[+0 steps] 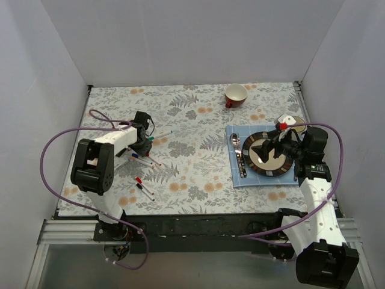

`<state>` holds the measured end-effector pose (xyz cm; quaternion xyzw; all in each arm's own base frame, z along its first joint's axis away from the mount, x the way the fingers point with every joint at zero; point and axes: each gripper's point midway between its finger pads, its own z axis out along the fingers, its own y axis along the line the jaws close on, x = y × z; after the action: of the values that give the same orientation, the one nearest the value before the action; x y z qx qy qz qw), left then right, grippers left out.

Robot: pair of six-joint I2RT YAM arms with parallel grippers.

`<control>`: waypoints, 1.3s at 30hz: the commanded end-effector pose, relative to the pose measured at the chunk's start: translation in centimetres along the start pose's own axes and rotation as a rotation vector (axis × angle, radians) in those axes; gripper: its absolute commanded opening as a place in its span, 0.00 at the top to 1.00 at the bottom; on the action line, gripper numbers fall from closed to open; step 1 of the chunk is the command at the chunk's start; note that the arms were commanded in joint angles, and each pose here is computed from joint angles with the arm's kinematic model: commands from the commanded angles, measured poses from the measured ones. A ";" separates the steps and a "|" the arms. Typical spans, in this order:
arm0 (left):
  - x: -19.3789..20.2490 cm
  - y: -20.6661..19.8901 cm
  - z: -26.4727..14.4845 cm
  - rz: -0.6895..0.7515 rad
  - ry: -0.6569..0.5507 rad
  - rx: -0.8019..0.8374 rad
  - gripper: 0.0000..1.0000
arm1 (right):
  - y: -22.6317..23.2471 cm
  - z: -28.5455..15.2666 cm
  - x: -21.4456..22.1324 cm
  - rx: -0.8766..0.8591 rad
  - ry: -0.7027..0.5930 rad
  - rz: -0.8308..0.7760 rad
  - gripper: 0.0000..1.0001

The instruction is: Open the pen caps

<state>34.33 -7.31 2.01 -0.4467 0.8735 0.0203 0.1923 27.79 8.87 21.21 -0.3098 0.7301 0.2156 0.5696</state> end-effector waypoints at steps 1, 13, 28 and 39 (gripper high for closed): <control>-0.4 -0.1 0.0 -0.004 -0.026 0.004 0.92 | 0.2 -0.1 -0.6 -0.008 -0.014 -0.027 0.02; 6.9 -9.2 -16.4 0.355 0.025 0.966 1.00 | 8.4 1.2 -2.2 -0.460 -0.074 0.129 0.02; 18.0 -14.2 -26.3 0.321 -0.154 1.498 1.00 | 12.8 5.4 1.3 -0.520 0.051 0.381 0.03; 19.9 -16.8 -27.8 0.200 -0.168 1.529 1.00 | 12.1 6.7 2.1 -0.457 0.077 0.416 0.17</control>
<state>27.27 -38.10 18.49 -0.0674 0.7167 -0.5044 0.4769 22.82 21.26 16.56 -0.2846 0.7366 0.4785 0.3838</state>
